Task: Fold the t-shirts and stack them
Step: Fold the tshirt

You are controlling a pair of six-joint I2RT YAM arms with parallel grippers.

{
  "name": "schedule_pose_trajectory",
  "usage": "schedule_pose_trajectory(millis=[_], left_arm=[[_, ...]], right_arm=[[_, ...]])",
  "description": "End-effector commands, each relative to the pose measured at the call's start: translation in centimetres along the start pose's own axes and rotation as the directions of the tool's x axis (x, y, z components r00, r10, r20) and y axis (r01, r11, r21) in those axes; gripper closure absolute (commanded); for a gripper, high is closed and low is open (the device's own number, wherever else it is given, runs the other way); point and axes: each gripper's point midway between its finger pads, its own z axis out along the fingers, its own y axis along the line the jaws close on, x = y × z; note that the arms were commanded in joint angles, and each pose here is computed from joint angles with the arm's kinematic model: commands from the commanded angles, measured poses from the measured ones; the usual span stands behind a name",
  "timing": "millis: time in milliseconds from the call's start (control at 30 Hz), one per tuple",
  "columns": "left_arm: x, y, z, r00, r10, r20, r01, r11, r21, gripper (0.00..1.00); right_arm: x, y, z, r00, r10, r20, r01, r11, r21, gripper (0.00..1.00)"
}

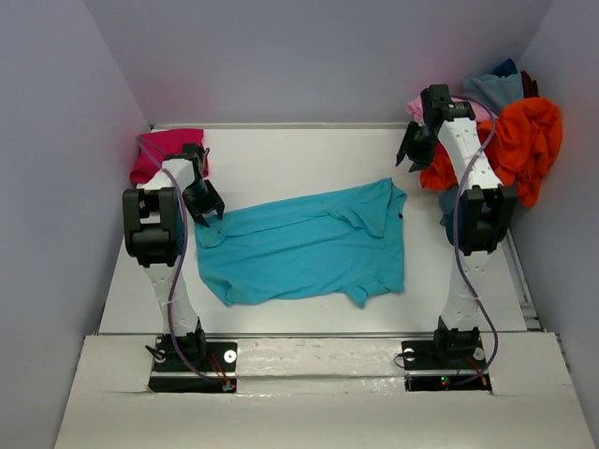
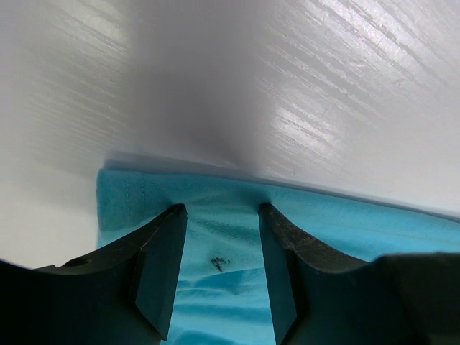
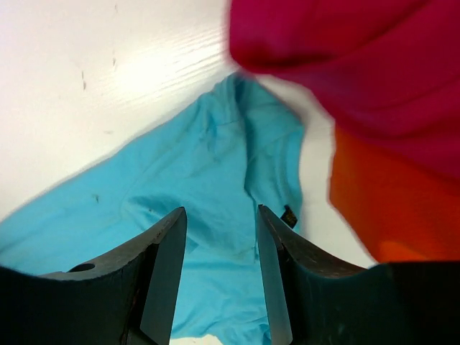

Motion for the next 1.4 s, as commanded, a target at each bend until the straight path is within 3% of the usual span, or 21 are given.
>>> schedule_pose_trajectory(millis=[0, 333, 800, 1367], left_arm=[[-1.4, 0.2, -0.1, 0.999, -0.016, 0.037, 0.017, 1.000, -0.016, 0.43], [-1.9, -0.1, -0.3, 0.999, -0.016, 0.047, 0.017, 1.000, -0.006, 0.43], [-4.2, -2.2, -0.6, 0.997, 0.021, 0.074, -0.021, 1.000, 0.005, 0.43], [-5.5, -2.9, 1.6, 0.999, 0.031, 0.044, -0.030, 0.999, -0.012, 0.43]], right_arm=[[3.7, 4.3, 0.6, 0.992, -0.107, -0.072, 0.101, 0.992, -0.079, 0.50], [7.1, 6.4, 3.5, 0.977, -0.139, -0.160, 0.125, 0.987, -0.098, 0.51], [10.2, 4.2, 9.2, 0.954, -0.110, -0.278, 0.107, 0.994, -0.026, 0.53], [10.1, 2.8, 13.3, 0.946, -0.104, -0.306, 0.130, 0.989, 0.064, 0.53]])
